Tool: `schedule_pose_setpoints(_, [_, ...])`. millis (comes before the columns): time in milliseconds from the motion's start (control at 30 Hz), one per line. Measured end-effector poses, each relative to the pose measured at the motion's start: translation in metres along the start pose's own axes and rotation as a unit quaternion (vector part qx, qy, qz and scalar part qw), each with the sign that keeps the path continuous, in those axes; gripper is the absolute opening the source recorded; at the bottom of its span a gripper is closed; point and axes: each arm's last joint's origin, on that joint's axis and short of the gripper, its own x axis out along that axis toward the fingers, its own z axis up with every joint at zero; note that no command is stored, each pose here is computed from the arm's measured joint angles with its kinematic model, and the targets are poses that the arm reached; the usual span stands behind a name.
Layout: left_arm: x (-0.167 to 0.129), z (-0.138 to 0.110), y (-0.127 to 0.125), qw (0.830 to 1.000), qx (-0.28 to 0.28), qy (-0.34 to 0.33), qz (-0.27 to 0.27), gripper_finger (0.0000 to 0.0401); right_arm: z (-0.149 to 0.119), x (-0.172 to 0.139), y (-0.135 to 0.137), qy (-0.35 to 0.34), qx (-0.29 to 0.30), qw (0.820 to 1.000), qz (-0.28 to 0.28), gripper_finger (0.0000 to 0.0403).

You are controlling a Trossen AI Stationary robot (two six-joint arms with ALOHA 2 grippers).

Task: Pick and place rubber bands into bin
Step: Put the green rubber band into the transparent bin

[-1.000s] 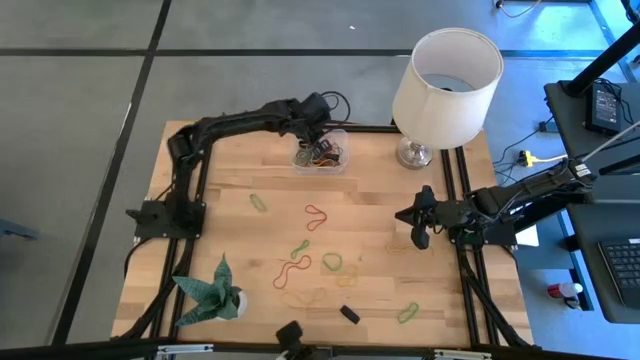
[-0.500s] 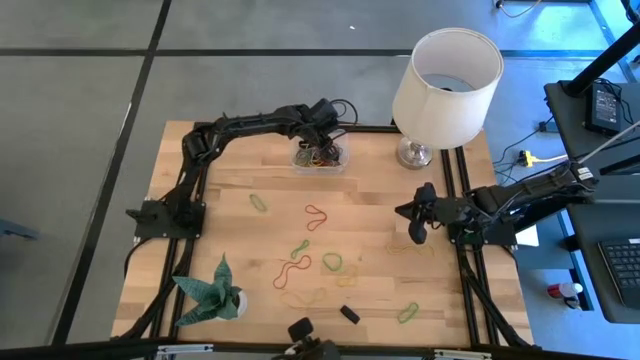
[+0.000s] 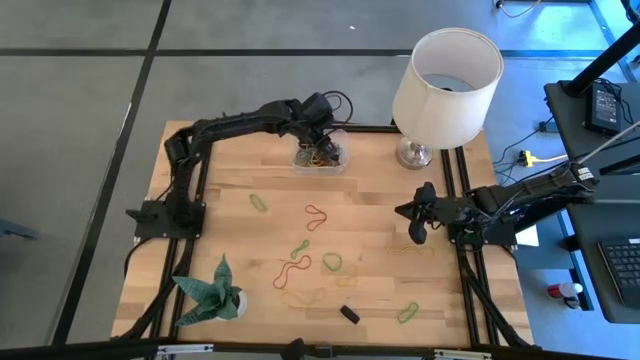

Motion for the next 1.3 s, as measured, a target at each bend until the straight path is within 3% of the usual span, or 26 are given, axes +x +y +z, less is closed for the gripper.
schedule_pose_setpoints(233, [-0.051, -0.023, -0.042, 0.993, 0.1, -0.029, -0.06, 0.0011, 0.003, 0.0, 0.002, -0.014, 0.023, 1.0, 0.011, 0.0026])
schedule_pose_setpoints(400, [-0.056, -0.062, -0.054, 0.981, 0.124, -0.063, -0.132, 0.0002, 0.009, 0.0, 0.007, -0.026, 0.036, 0.999, 0.02, 0.0006])
schedule_pose_setpoints(600, [-0.062, -0.123, -0.044, 0.981, 0.101, -0.081, -0.142, 0.0001, 0.032, 0.003, 0.025, -0.008, 0.033, 0.999, 0.012, 0.0002])
schedule_pose_setpoints(867, [-0.085, -0.189, -0.032, 0.979, 0.106, -0.086, -0.153, 0.0001, 0.066, 0.018, 0.067, 0.123, 0.084, 0.985, -0.085, 0.0002])
schedule_pose_setpoints(1000, [-0.096, -0.211, -0.038, 0.971, 0.128, -0.096, -0.177, 0.0001, 0.07, 0.024, 0.093, 0.218, 0.138, 0.955, -0.147, 0.0001])
schedule_pose_setpoints(1100, [-0.099, -0.223, -0.043, 0.968, 0.158, -0.106, -0.166, 0.0001, 0.062, 0.027, 0.116, 0.278, 0.191, 0.923, -0.182, 0.0001])
schedule_pose_setpoints(1200, [-0.099, -0.231, -0.047, 0.964, 0.181, -0.112, -0.157, 0.0001, 0.043, 0.031, 0.139, 0.328, 0.252, 0.886, -0.21, 0.0002])
schedule_pose_setpoints(1300, [-0.097, -0.238, -0.05, 0.964, 0.192, -0.099, -0.155, 0.0001, 0.017, 0.031, 0.16, 0.376, 0.318, 0.835, -0.245, 0.0014])
